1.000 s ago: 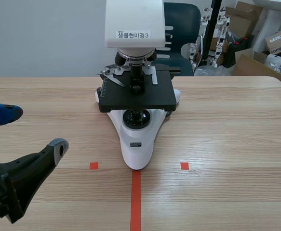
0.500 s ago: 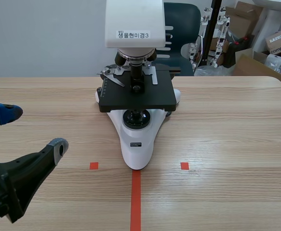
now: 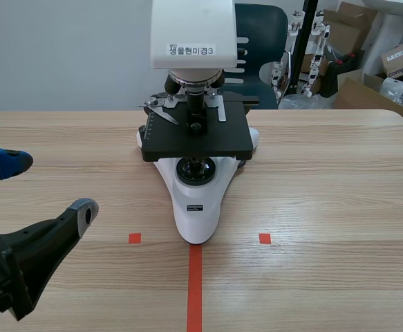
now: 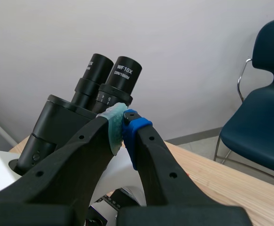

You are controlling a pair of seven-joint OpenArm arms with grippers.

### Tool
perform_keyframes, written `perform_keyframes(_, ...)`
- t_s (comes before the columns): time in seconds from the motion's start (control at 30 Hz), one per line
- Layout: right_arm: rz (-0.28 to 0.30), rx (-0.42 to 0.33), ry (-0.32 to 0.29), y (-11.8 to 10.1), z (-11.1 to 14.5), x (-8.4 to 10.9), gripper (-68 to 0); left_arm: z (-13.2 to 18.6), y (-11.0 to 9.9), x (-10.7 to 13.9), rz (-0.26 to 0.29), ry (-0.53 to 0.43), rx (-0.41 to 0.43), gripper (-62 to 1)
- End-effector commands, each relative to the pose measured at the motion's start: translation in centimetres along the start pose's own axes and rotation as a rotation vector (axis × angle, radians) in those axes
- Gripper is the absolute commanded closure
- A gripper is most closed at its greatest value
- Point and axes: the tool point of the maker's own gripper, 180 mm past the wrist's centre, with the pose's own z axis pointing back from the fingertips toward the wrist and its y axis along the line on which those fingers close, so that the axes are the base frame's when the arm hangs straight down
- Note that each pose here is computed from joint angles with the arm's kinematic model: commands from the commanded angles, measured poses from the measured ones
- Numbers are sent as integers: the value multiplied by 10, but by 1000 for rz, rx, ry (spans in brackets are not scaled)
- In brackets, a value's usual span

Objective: Point at the eyepiece

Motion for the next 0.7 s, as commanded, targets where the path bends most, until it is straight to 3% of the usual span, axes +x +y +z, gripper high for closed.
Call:
perform_keyframes(0.0, 27, 17, -40, 7, -1, 19, -8, -1, -3, 8, 4, -30, -5, -623)
perform_keyframes(0.2, 43, 91, -46, 20, 0, 20, -8, -1, -3, 8, 4, -30, -5, -623)
perform_keyframes(0.67, 43, 85, -66, 19, 0, 27, -8, -1, -3, 8, 4, -30, -5, -623)
